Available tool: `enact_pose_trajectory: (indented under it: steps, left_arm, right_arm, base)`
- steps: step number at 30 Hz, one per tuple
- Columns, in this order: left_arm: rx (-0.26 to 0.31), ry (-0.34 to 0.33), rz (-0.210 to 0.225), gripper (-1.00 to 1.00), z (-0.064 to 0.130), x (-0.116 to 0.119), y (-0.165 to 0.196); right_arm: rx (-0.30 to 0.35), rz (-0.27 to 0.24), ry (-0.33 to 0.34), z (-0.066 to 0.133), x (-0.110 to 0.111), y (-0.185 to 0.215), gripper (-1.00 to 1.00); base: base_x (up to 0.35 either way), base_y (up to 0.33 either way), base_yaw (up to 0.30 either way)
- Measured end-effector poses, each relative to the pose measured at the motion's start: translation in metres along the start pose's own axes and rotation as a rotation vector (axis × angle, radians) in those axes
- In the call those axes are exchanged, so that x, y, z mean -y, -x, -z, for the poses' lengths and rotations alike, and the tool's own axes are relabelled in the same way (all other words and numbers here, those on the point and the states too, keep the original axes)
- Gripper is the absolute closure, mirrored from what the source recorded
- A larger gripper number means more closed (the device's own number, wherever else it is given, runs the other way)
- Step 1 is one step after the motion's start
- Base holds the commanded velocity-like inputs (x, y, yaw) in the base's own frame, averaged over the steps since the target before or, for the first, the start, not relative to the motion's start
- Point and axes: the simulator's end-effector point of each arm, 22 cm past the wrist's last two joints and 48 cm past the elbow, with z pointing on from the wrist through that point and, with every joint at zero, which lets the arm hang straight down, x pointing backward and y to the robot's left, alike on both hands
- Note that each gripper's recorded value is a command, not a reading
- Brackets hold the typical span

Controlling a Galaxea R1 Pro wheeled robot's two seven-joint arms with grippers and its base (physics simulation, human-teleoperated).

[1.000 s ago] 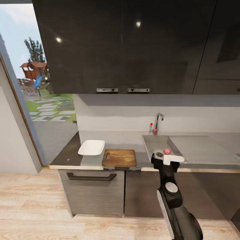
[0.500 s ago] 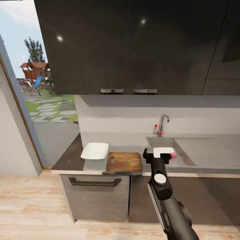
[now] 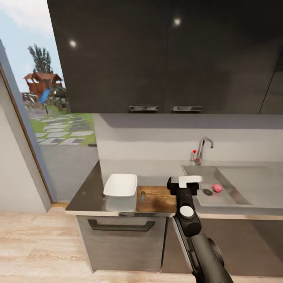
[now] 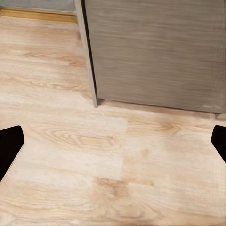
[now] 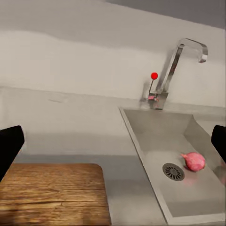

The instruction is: In the kitchen, take the Vidalia onion out of the sink, dice it on the chopping board with the paring knife, put the diced onion into the bowl on the countertop, then place both the paring knife and the chopping board into the sink.

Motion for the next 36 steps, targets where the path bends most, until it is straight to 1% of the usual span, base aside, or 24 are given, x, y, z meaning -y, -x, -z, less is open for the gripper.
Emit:
enact_pose_trajectory:
  steps: [4, 7, 10, 11, 14, 17, 18, 19, 20, 22, 23, 27, 33, 36]
  left_arm:
    - [-0.002, 0.001, 0.000, -1.00, 0.000, 0.000, -0.001]
    - [-0.002, 0.001, 0.000, -1.00, 0.000, 0.000, -0.001]
    - [-0.002, 0.001, -0.001, -1.00, 0.000, 0.000, -0.001]
    - [-0.002, 0.001, -0.001, -1.00, 0.000, 0.000, -0.001]
    - [-0.002, 0.001, -0.001, -1.00, 0.000, 0.000, -0.001]
    - [-0.003, 0.001, -0.001, -1.00, 0.000, 0.000, -0.001]
    - [-0.003, 0.001, -0.001, -1.00, 0.000, 0.000, -0.001]
    - [-0.003, 0.001, -0.001, -1.00, 0.000, 0.000, -0.001]
    - [-0.003, 0.001, -0.001, -1.00, 0.000, 0.000, -0.001]
    - [-0.002, 0.001, -0.001, -1.00, 0.000, 0.000, -0.001]
    - [-0.003, 0.001, -0.001, -1.00, 0.000, 0.000, -0.001]
    - [-0.004, 0.000, -0.001, -1.00, 0.000, 0.000, -0.002]
    - [-0.005, 0.001, -0.001, -1.00, 0.000, 0.000, -0.002]
    - [-0.005, 0.001, -0.001, -1.00, 0.000, 0.000, -0.002]
  right_arm:
    - [-0.011, 0.002, 0.009, -0.001, -0.003, -0.005, -1.00]
    - [-0.017, 0.002, 0.038, -0.001, -0.010, -0.008, -1.00]
    - [-0.021, 0.004, 0.126, 0.000, -0.030, -0.009, -1.00]
    - [-0.026, 0.007, 0.160, 0.001, -0.037, -0.010, -1.00]
    - [-0.053, 0.015, 0.230, 0.004, -0.051, -0.016, -1.00]
    - [-0.092, 0.055, 0.310, 0.005, -0.057, -0.030, -1.00]
    - [-0.097, 0.060, 0.329, 0.006, -0.059, -0.032, -1.00]
    - [-0.105, 0.064, 0.365, 0.008, -0.064, -0.035, -1.00]
    - [-0.114, 0.072, 0.418, 0.012, -0.072, -0.039, -1.00]
    - [-0.119, 0.087, 0.453, 0.014, -0.075, -0.043, -1.00]
    - [-0.124, 0.105, 0.478, 0.014, -0.074, -0.047, -1.00]
    - [-0.129, 0.122, 0.513, 0.016, -0.074, -0.052, -1.00]
    - [-0.130, 0.124, 0.547, 0.019, -0.079, -0.053, -1.00]
    - [-0.133, 0.123, 0.589, 0.024, -0.086, -0.054, -1.00]
  base:
    - [0.171, 0.173, 0.000]
    - [0.104, 0.059, 0.000]
    - [0.033, 0.017, 0.000]
    - [0.016, 0.008, 0.000]
    - [0.008, 0.004, 0.000]
    - [0.003, 0.002, 0.000]
    - [0.001, 0.001, 0.000]
    - [0.000, 0.000, 0.000]
    - [0.000, 0.000, 0.000]
    - [0.000, 0.000, 0.000]
    - [0.000, 0.000, 0.000]
    - [0.000, 0.000, 0.000]
    - [0.000, 0.000, 0.000]
    - [0.000, 0.000, 0.000]
